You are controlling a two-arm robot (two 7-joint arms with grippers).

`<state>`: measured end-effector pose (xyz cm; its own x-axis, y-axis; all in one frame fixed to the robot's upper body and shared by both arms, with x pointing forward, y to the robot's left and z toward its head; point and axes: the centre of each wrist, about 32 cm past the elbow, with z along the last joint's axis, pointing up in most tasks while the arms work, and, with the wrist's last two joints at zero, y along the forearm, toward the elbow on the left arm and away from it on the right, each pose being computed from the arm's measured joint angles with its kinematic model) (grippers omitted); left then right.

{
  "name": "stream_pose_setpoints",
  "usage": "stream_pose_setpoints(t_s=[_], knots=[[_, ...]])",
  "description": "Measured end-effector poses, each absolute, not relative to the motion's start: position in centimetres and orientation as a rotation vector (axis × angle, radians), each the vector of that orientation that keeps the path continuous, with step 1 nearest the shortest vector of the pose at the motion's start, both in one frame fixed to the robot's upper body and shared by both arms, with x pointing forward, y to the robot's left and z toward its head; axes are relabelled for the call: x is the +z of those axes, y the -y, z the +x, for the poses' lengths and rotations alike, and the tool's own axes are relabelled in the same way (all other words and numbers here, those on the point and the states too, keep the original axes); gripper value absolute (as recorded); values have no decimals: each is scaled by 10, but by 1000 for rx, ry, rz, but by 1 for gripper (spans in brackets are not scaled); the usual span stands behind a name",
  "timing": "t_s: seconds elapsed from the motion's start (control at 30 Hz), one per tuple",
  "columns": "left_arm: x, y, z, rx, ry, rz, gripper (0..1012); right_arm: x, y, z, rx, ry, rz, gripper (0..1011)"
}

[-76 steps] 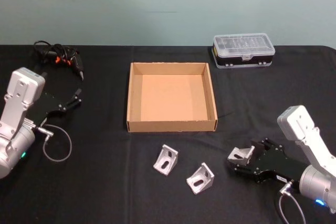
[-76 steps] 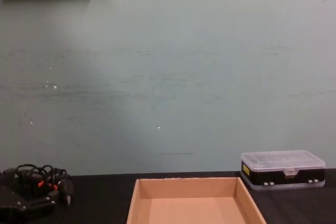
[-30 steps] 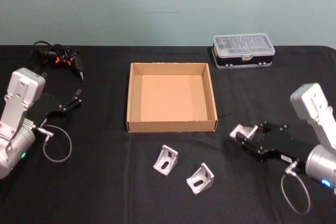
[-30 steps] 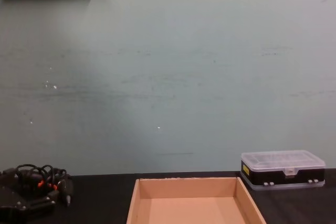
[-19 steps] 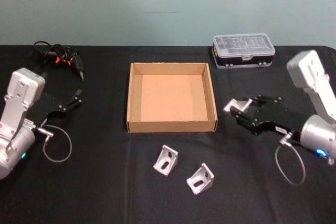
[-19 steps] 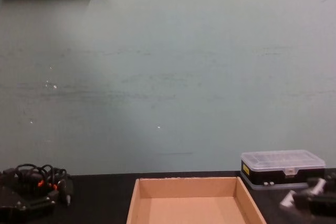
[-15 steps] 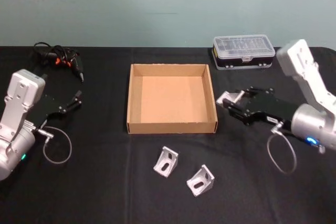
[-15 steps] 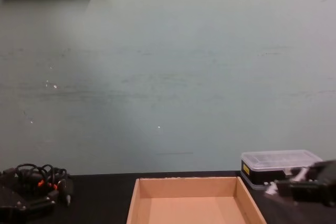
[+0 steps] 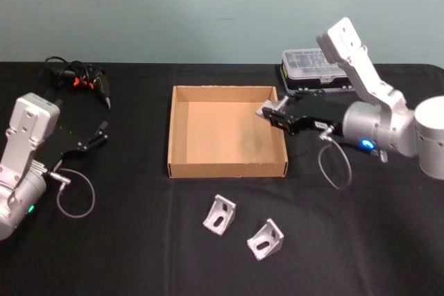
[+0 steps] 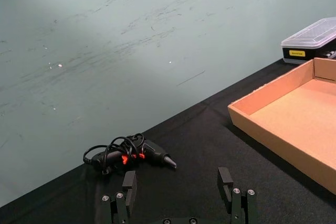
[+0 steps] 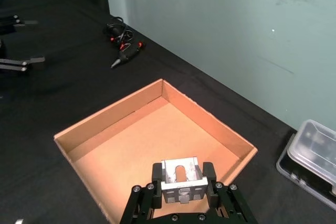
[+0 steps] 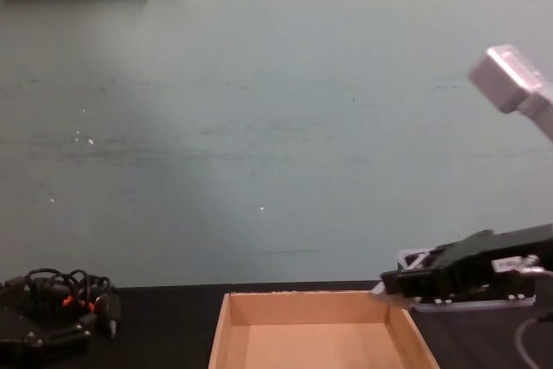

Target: Use one hand to pick up the angle iron from the table and place it into the box.

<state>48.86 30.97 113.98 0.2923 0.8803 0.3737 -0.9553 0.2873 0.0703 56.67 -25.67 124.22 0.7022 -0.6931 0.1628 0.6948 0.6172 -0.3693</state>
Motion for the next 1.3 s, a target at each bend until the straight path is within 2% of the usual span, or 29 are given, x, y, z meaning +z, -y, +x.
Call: stream_pose_setpoints(t_s=[0.27, 0.6, 0.9, 1.3], knots=[[1140, -310, 489, 1248, 285, 304, 1011, 1237, 240, 596, -801, -26, -458, 453], [1140, -310, 489, 1248, 285, 304, 1011, 1221, 224, 621, -794, -34, -460, 453], [1140, -310, 489, 1248, 285, 305, 1011, 1207, 213, 631, -805, -59, -480, 453], [1140, -310, 489, 1248, 285, 304, 1011, 1201, 211, 635, -821, -77, -500, 453]])
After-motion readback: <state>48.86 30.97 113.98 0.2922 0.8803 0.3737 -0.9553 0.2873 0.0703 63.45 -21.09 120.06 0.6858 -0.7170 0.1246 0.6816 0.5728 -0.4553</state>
